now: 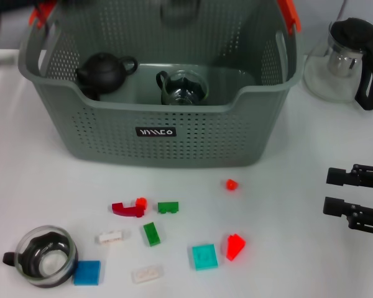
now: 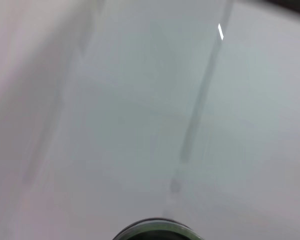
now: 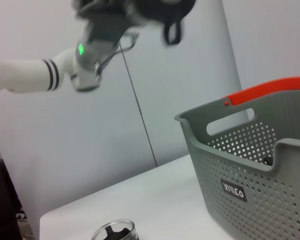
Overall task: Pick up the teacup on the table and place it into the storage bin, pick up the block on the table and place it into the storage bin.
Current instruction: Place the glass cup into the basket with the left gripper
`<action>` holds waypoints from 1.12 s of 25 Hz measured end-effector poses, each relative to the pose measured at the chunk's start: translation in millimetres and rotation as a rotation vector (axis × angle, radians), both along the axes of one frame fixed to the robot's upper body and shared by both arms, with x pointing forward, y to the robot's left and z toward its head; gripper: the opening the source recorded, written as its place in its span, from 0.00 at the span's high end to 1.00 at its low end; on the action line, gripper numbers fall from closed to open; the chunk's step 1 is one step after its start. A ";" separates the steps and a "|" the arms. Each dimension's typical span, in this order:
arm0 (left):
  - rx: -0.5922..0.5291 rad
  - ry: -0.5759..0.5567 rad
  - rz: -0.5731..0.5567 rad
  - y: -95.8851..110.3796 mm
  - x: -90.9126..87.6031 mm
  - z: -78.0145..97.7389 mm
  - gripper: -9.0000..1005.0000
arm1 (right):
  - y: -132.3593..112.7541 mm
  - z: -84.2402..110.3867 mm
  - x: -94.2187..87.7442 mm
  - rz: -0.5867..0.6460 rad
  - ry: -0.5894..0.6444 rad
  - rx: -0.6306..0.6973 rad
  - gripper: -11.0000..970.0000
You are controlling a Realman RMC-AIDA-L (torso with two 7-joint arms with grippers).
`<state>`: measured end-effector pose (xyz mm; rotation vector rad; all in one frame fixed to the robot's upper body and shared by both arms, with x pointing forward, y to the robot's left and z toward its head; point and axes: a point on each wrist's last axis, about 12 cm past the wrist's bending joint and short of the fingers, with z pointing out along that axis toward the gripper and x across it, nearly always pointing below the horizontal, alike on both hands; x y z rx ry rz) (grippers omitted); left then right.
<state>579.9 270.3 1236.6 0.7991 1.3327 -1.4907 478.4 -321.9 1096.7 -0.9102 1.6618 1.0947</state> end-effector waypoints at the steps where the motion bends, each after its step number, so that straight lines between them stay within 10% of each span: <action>1: 0.021 0.014 0.025 -0.5 8.2 10.1 0.95 | -0.2 0.2 0.1 0.001 0.000 0.000 0.37; 10: 0.732 0.142 0.153 -71.5 82.2 76.6 0.95 | -1.9 -1.7 -1.9 -0.007 0.012 0.001 0.37; 20: 1.241 0.112 0.233 -151.0 87.9 24.7 0.95 | -1.7 -3.1 -3.0 -0.012 0.017 0.002 0.37; 28: 1.277 0.159 0.215 -155.0 85.1 6.1 0.89 | -0.9 -5.3 -4.2 -0.007 0.029 0.002 0.37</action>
